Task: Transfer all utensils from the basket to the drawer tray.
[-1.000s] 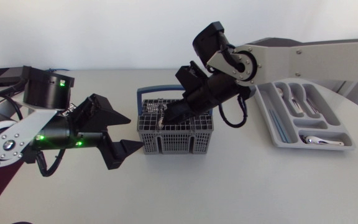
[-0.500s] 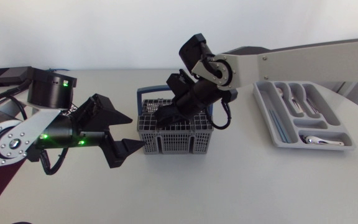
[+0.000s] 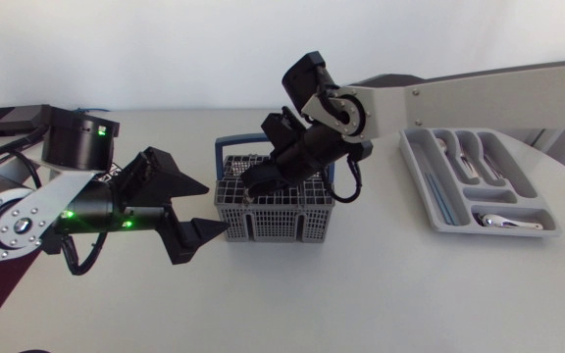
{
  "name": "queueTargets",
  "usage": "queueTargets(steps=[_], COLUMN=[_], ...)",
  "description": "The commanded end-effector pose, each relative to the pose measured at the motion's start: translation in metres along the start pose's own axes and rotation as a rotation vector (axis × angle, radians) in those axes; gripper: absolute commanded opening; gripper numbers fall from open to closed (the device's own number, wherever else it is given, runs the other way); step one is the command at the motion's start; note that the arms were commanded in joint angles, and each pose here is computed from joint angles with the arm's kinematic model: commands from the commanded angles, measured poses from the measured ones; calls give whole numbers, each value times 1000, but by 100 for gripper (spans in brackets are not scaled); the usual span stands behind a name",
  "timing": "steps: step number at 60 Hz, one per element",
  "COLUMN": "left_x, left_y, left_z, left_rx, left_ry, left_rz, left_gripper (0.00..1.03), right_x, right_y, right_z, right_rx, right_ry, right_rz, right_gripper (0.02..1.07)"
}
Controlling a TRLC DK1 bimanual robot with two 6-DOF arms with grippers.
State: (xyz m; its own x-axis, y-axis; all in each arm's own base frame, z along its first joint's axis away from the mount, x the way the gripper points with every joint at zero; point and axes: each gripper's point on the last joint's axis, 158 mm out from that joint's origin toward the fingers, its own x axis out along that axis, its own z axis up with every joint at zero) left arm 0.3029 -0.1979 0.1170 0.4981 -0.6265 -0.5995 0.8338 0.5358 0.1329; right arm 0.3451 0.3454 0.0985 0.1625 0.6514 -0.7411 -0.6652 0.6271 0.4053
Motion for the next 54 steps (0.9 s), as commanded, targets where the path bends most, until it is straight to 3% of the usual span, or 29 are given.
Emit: queueTargets(steps=[1, 29, 54], left_x=[4, 4, 4], left_y=[-5, -6, -9], left_z=[-13, -15, -14], left_rx=[-3, -8, -5], left_ry=[22, 26, 32], left_rz=[-20, -22, -25], left_gripper=[98, 98, 98], right_x=[-1, -33, -73], right_y=[5, 18, 25], right_z=[5, 15, 25], right_rx=[3, -15, 46], right_ry=[-14, -71, -101], right_rz=[5, 33, 144], right_gripper=[8, 8, 8])
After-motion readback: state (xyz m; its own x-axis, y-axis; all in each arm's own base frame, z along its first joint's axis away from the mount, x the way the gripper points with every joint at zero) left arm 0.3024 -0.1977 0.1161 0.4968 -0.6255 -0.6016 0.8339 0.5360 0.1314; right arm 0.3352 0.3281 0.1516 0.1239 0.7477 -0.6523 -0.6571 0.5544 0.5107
